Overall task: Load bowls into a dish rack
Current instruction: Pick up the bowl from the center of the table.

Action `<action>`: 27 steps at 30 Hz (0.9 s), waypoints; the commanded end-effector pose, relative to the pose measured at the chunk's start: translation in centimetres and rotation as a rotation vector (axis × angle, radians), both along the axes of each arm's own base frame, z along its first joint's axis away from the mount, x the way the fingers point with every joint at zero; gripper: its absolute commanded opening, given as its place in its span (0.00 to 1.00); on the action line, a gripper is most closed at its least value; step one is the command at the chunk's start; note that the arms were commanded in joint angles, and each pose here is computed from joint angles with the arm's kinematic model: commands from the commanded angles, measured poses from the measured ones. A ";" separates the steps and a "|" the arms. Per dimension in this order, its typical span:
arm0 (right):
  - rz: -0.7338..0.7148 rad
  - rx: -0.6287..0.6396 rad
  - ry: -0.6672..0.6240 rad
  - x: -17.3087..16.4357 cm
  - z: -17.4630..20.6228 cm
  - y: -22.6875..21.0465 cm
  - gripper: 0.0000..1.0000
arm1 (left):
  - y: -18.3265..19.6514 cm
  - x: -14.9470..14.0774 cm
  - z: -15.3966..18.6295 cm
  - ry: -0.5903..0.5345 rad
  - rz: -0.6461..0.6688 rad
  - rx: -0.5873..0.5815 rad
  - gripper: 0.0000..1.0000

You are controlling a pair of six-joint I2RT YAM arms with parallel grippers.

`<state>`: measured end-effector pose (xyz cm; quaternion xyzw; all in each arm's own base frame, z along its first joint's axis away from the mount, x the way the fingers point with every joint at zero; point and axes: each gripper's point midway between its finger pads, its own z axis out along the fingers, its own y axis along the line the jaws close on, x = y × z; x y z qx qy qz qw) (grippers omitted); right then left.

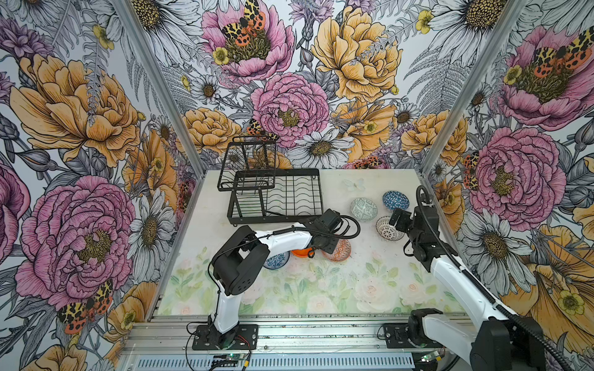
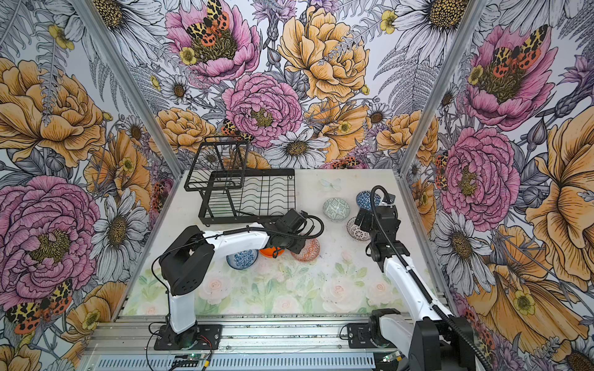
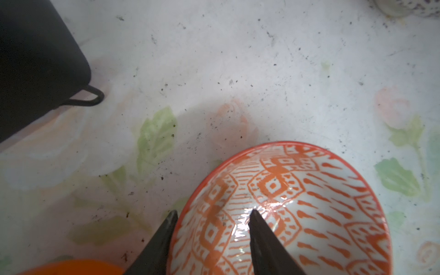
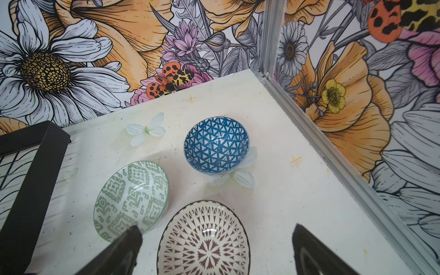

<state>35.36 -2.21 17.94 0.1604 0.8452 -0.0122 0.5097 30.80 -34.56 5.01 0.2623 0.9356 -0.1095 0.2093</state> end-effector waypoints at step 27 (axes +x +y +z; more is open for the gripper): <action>0.072 0.106 -0.036 0.0 0.9 1.8 0.99 | -1.3 2.8 5.1 -0.046 0.041 -0.120 0.00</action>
